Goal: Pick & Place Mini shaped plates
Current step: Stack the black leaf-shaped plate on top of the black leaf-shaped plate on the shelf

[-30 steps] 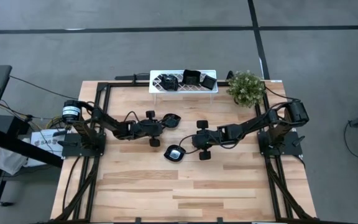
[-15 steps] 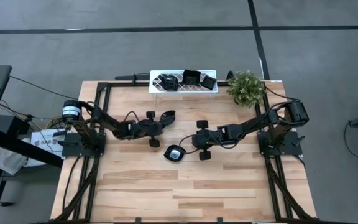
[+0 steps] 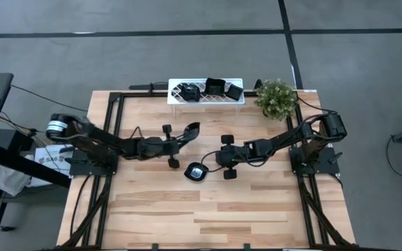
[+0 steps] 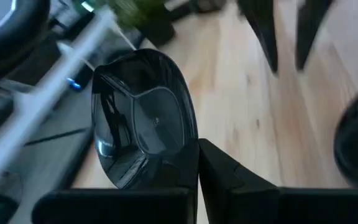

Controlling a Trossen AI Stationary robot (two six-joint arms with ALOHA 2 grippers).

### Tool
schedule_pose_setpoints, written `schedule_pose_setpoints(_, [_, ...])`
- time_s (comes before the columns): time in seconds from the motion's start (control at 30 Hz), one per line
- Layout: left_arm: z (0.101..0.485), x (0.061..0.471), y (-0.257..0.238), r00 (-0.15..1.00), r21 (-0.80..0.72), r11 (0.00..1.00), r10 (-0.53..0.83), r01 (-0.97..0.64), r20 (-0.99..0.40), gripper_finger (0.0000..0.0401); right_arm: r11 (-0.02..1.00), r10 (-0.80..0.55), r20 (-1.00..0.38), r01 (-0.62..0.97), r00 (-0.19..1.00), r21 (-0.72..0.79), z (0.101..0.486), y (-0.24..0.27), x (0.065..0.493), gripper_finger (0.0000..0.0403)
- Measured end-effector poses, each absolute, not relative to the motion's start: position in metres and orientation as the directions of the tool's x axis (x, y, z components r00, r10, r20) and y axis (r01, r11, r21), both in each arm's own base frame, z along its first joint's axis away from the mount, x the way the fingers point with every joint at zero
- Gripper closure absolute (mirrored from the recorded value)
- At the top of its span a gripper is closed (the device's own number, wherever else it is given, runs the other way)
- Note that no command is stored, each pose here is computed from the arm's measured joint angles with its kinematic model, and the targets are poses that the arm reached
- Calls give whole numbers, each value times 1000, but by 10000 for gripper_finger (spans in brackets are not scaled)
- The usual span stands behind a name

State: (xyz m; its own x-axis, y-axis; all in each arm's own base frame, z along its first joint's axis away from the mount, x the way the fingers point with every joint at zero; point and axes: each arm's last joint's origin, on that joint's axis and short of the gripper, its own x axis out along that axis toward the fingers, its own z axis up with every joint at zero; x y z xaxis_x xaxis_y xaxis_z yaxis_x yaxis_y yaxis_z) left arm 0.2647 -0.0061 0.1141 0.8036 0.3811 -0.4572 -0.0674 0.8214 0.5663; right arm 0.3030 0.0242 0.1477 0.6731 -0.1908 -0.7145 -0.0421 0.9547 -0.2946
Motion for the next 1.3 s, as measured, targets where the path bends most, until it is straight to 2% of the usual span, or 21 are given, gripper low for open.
schedule_pose_setpoints(0.2, [151, 262, -4, 837, 532, 811, 452, -242, -309, 394, 956, -191, -714, -36, 674, -290, 148, 24, 303, 305])
schedule_pose_setpoints(0.4, [190, 278, 29, 793, 398, 779, 583, -484, -177, 394, 956, -189, -695, -33, 694, -293, 151, 24, 306, 305])
schedule_pose_setpoints(0.6, [215, 294, 64, 762, 296, 758, 634, -581, -128, 394, 956, -188, -689, -32, 700, -293, 153, 25, 308, 305])
schedule_pose_setpoints(0.87, [204, 312, 97, 718, 256, 733, 676, -630, -168, 394, 955, -189, -699, -37, 690, -295, 152, 25, 307, 305])
schedule_pose_setpoints(1.03, [186, 314, 107, 685, 260, 722, 691, -641, -231, 394, 955, -190, -709, -41, 679, -295, 151, 24, 306, 305])
schedule_pose_setpoints(1.3, [183, 314, 110, 676, 238, 718, 696, -654, -242, 394, 954, -190, -710, -42, 678, -296, 151, 24, 306, 305])
